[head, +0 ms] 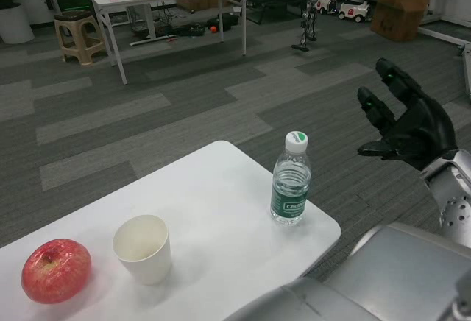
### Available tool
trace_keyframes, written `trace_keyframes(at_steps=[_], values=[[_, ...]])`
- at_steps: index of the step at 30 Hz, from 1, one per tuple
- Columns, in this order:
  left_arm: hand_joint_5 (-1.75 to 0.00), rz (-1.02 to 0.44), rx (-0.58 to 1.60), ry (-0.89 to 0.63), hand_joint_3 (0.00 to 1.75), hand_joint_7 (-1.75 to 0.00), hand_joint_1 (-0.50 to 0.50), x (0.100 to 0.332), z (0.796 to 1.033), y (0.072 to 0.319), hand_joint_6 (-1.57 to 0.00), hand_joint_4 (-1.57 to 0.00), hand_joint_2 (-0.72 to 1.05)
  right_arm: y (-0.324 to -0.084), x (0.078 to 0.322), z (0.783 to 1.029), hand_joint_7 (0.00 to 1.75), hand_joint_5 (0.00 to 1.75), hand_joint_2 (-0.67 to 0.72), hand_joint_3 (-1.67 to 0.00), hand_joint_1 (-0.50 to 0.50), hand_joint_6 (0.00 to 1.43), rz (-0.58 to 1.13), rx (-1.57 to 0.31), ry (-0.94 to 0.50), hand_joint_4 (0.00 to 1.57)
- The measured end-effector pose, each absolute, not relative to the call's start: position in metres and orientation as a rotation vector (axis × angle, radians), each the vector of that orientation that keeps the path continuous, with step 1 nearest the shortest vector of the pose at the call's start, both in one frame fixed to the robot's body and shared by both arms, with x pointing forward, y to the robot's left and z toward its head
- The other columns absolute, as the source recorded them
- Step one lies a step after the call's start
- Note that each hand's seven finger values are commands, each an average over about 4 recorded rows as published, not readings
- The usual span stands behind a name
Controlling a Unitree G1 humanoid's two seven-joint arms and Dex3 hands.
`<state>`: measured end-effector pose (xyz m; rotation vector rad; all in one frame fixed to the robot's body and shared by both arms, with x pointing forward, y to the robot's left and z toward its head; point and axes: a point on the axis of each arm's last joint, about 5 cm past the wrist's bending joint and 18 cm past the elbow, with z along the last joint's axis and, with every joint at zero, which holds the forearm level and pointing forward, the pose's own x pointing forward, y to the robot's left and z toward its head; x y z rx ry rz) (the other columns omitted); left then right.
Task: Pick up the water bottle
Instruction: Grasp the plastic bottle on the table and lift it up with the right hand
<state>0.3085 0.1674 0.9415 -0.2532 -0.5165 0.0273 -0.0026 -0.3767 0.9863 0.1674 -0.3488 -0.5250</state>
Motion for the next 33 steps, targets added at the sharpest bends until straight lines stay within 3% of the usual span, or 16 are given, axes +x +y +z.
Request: trace_keyframes(at_steps=[8,17,27,33], values=[[0.0,0.02,-0.25,-0.517,0.09,0.0,-0.5,0.308,0.941,0.166,-0.29,-0.34,0.16,-0.372,0.022,0.992,0.07,0.0,-0.19,-0.04,-0.42,0.0,-0.449,0.054,-0.257,0.0],[0.0,0.015,-0.249,-0.518,0.09,0.0,-0.5,0.308,0.941,0.165,-0.29,-0.3,0.16,-0.365,0.049,0.988,0.07,0.0,-0.22,-0.08,-0.31,0.0,-0.352,-0.026,-0.138,0.0],[0.0,0.01,-0.247,-0.517,0.09,0.0,-0.5,0.308,0.941,0.165,-0.29,-0.3,0.16,-0.361,0.063,0.983,0.0,0.0,-0.03,0.0,-0.29,0.0,-0.249,-0.012,-0.097,0.0],[0.0,0.01,-0.247,-0.517,0.09,0.0,-0.5,0.308,0.941,0.165,-0.29,-0.3,0.16,-0.361,0.063,0.982,0.0,0.0,-0.03,0.0,-0.28,0.0,-0.239,-0.008,-0.09,0.0]])
